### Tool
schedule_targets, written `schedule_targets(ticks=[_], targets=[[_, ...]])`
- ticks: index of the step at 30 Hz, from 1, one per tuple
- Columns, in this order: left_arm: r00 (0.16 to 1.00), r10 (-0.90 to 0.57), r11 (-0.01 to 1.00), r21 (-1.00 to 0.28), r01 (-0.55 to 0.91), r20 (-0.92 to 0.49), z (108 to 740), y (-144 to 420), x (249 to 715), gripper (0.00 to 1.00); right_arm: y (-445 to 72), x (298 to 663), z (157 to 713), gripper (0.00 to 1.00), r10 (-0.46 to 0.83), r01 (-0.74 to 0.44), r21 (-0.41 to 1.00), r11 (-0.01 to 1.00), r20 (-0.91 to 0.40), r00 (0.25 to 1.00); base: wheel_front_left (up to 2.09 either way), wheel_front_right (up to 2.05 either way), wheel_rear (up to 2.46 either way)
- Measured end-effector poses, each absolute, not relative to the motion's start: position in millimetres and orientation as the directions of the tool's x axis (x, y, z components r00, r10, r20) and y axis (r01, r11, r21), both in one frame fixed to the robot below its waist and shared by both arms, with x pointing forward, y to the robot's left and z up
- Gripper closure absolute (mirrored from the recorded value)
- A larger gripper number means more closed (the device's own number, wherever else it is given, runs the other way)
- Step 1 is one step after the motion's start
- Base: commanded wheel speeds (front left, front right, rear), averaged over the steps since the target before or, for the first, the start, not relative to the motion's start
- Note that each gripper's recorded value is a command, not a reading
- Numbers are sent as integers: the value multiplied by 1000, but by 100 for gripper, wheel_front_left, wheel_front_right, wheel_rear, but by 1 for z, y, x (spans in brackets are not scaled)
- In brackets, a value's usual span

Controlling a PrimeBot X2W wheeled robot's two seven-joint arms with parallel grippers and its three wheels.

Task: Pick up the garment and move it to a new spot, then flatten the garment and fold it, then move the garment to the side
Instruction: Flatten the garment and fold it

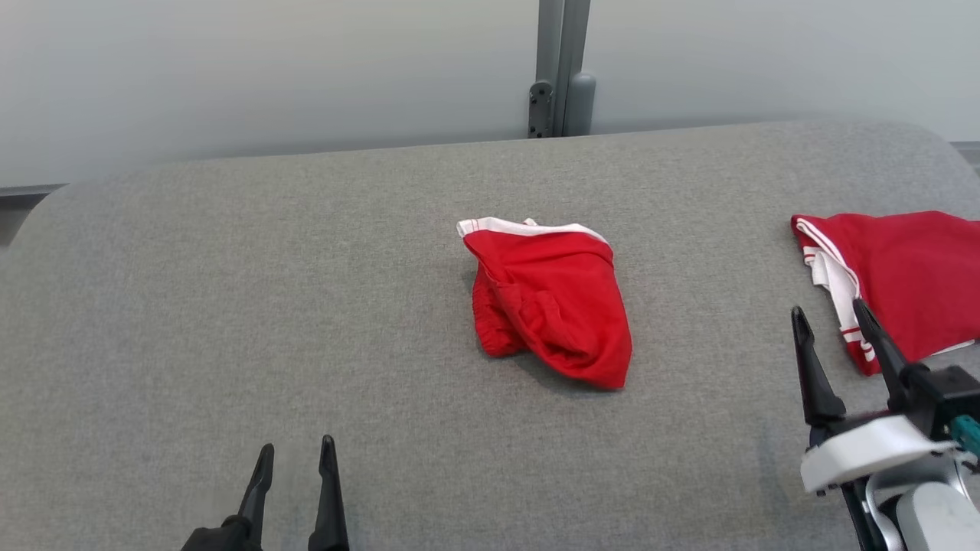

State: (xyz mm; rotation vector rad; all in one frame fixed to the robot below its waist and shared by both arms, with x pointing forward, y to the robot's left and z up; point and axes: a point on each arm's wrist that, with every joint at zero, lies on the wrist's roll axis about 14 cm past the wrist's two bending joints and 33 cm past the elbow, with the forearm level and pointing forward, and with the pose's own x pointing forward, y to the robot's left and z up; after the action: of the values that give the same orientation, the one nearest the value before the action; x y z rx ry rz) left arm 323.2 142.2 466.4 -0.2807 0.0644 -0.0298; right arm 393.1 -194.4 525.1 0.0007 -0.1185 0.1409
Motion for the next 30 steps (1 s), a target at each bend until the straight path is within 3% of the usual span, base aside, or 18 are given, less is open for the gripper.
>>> schedule_targets(ticks=[4,9,10,11,12,20,25,30], targets=[[998,-50,961,-273,38,-36,472,141,323,0,-211,363,513,0,60,-61,13,998,91,994,0,0,0],[997,-75,962,-265,65,-25,475,136,325,0,-213,354,517,0,21,-26,43,999,112,993,0,0,0],[997,-77,962,-264,68,-26,475,135,325,0,-210,355,519,47,27,-32,47,998,120,992,0,0,0],[997,-78,962,-264,68,-28,474,135,325,0,-206,357,522,81,34,-41,52,998,128,991,0,0,0],[996,-79,962,-262,69,-29,474,136,326,0,-202,361,525,100,48,-55,52,997,136,990,0,0,0],[995,-97,962,-256,91,-9,479,132,346,0,-127,413,530,100,277,-281,13,960,136,951,0,0,0],[993,-111,962,-254,100,-27,472,128,360,0,-72,438,490,100,431,-431,-4,902,-6,902,0,0,0],[996,-76,963,-263,60,-49,465,137,364,0,-44,451,456,100,490,-491,21,871,-115,864,0,0,0]])
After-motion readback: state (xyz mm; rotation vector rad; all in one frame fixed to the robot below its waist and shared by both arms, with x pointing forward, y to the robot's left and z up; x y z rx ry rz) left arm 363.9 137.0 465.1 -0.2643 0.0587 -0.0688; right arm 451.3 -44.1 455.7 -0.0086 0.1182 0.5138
